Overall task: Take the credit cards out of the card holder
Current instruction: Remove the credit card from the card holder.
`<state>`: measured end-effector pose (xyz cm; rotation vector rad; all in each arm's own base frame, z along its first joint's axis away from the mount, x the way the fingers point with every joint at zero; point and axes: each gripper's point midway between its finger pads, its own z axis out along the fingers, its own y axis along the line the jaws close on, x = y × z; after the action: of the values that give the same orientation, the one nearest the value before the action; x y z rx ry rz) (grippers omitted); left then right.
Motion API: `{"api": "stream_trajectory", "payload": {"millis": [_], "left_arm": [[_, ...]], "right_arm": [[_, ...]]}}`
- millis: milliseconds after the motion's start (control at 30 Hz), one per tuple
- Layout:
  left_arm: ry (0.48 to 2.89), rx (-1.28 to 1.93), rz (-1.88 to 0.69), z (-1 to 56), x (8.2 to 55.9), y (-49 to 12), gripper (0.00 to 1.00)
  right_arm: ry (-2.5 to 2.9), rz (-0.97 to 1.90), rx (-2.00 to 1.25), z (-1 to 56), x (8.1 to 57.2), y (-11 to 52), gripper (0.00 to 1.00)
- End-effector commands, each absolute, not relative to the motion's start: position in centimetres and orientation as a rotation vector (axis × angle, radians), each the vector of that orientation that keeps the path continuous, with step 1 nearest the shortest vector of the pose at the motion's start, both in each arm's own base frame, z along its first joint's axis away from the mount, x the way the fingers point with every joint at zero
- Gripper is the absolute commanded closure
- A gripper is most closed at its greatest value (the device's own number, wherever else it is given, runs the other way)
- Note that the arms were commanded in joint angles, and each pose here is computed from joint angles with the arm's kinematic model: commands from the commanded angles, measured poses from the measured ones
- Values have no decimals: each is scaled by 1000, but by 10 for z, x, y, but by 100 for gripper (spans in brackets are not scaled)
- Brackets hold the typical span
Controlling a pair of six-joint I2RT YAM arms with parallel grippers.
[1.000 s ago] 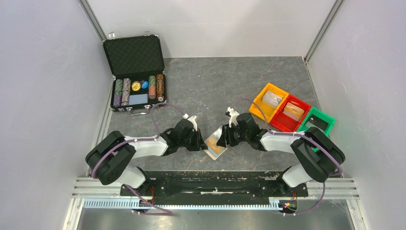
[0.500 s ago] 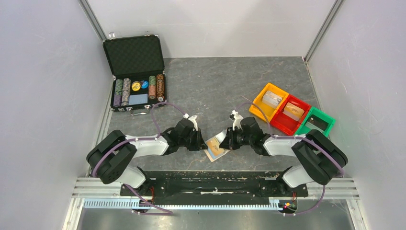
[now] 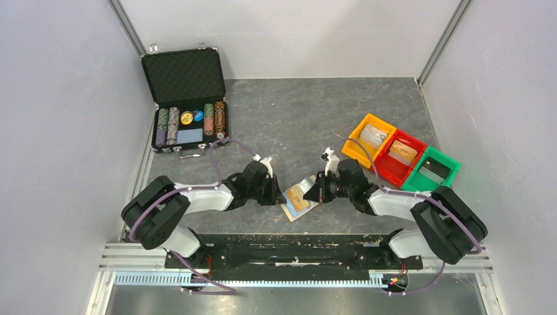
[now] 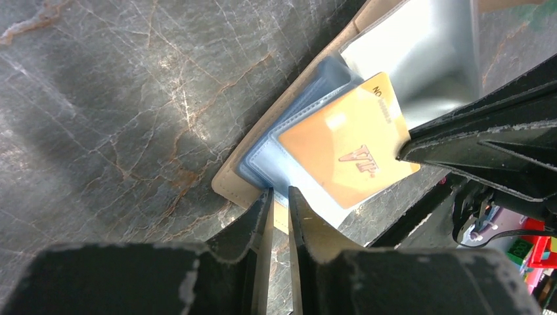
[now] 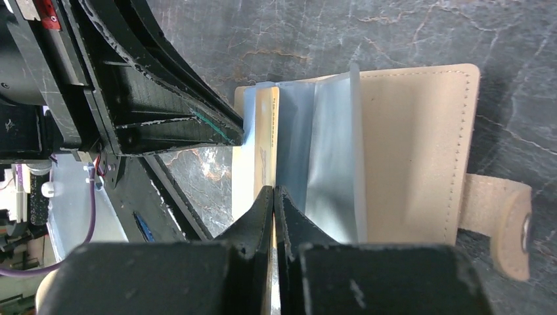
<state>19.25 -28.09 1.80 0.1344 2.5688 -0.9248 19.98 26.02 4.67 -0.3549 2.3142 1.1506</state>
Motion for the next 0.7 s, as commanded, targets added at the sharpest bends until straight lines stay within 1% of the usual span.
{"api": "stream_trajectory", "payload": {"millis": [0,467,600,633,667], "left_arm": [[2645,143,-677,-17,195,-251,78],[2675,151,-642,-23,195,-251,77],[2678,149,-649,-24,195,-252,78],[2677,148,-651,-23,195,-252,77],[2679,147,-651,-24,195,-252,77]], "right_arm": [[2290,1165,-362,51,200,255,100],[2268,1180,-323,60,211,240,100],[2273,1265,-315,62,205,245,94],[2269,1279,-312,63,204,246,95],[2271,1288,-303,63,203,246,100]]}}
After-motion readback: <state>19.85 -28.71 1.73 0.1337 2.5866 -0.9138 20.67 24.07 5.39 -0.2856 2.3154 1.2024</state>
